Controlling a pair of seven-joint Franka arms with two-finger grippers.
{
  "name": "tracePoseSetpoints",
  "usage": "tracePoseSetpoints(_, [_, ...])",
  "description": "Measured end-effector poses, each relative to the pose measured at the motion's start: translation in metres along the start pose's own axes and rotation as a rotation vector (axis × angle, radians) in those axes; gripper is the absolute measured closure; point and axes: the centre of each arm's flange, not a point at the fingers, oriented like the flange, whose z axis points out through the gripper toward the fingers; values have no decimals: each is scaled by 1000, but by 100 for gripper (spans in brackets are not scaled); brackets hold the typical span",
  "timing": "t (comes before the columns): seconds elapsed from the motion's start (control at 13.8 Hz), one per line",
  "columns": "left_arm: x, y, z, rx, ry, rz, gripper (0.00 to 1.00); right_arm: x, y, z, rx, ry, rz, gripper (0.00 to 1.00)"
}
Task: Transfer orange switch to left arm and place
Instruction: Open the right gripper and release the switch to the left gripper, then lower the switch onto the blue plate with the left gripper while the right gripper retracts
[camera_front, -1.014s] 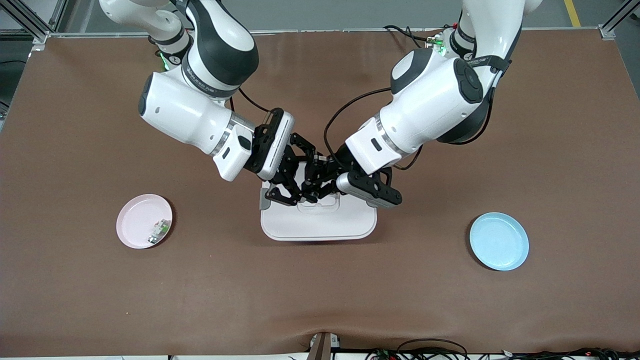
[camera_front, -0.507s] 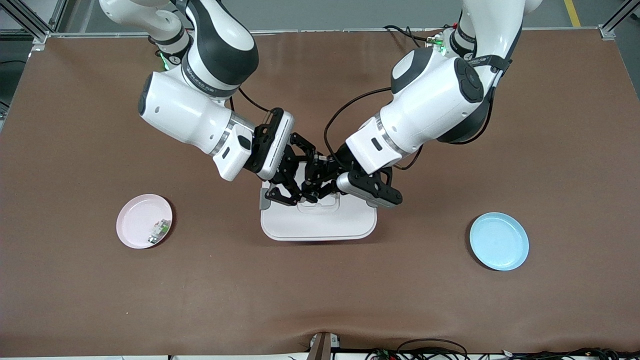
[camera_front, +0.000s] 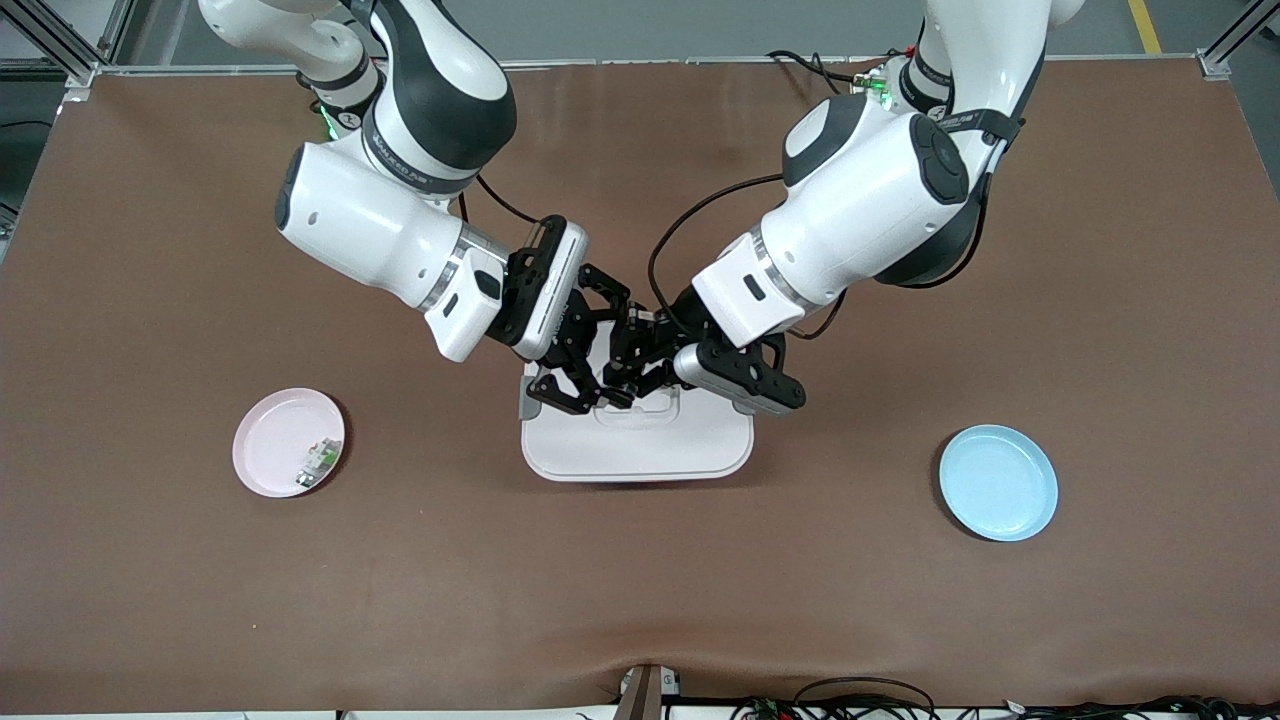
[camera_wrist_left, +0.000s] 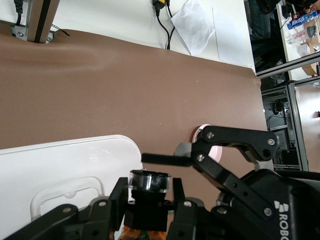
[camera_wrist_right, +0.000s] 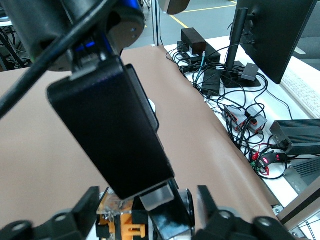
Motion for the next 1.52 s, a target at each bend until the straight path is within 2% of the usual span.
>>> tracePoseSetpoints(0.07, [0,0,0,0,0,0,60,1,0,-1,-1,1,0,0])
tracePoseSetpoints(0.51, [2,-9,-1,20,-21,-6,60,1,1,-2,-3,3,4,0])
tracePoseSetpoints(0.8, [22,-45,-15,92,-21,-20,60,-11,7,-4,-5,-17,24,0])
tracePoseSetpoints(1.16, [64,-139,-67,245,-28,-88,60,-56,3,-30,28,-99,73,0])
tracePoseSetpoints(1.52, [72,-214,-105,436,-121,-134,60,-134,10,-80,54,-222,155,0])
